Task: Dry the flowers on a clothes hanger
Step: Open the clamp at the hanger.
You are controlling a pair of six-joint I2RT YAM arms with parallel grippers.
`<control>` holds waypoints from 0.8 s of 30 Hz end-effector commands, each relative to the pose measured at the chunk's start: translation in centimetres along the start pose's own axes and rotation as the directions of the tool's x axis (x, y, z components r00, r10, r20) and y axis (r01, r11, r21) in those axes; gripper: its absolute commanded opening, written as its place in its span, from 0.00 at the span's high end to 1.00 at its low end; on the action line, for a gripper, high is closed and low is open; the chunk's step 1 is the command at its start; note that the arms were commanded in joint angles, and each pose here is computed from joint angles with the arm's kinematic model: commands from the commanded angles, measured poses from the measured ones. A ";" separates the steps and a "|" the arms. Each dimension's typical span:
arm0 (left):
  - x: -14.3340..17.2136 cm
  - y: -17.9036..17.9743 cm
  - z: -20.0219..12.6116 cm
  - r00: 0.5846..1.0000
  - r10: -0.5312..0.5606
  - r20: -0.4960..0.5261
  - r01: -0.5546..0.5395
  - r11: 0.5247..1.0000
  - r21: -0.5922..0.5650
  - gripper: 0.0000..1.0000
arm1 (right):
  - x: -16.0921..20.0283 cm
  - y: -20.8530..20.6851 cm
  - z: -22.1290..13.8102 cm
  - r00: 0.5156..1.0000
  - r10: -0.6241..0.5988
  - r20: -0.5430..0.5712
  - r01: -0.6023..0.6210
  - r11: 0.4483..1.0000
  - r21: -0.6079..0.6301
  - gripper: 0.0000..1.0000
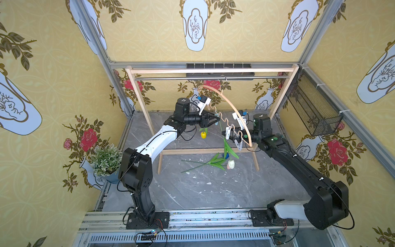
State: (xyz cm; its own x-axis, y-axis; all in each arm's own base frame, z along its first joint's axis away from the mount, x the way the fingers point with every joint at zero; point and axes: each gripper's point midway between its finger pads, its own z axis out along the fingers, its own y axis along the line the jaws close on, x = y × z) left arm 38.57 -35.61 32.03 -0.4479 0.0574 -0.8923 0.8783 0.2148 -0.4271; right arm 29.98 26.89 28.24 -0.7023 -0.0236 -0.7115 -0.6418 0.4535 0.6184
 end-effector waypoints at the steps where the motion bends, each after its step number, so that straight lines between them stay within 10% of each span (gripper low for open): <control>1: 0.0 0.1 0.2 1.000 0.009 0.007 -0.009 1.000 0.013 0.55 | -0.5 0.4 -0.1 1.000 -0.020 0.021 0.020 1.000 -0.007 1.00; 24: 0.1 0.1 0.0 0.998 -0.041 0.040 0.041 0.999 0.015 0.80 | -0.7 -1.4 -1.3 0.991 0.033 0.130 -0.046 0.994 0.101 1.00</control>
State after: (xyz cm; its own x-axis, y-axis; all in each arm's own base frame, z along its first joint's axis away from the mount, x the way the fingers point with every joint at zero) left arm 38.60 -35.68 32.04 -0.4531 0.0234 -0.8912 0.8742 0.2073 -0.4390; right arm 30.08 25.40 27.15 -0.7105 0.0446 -0.7023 -0.5782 0.5319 0.6187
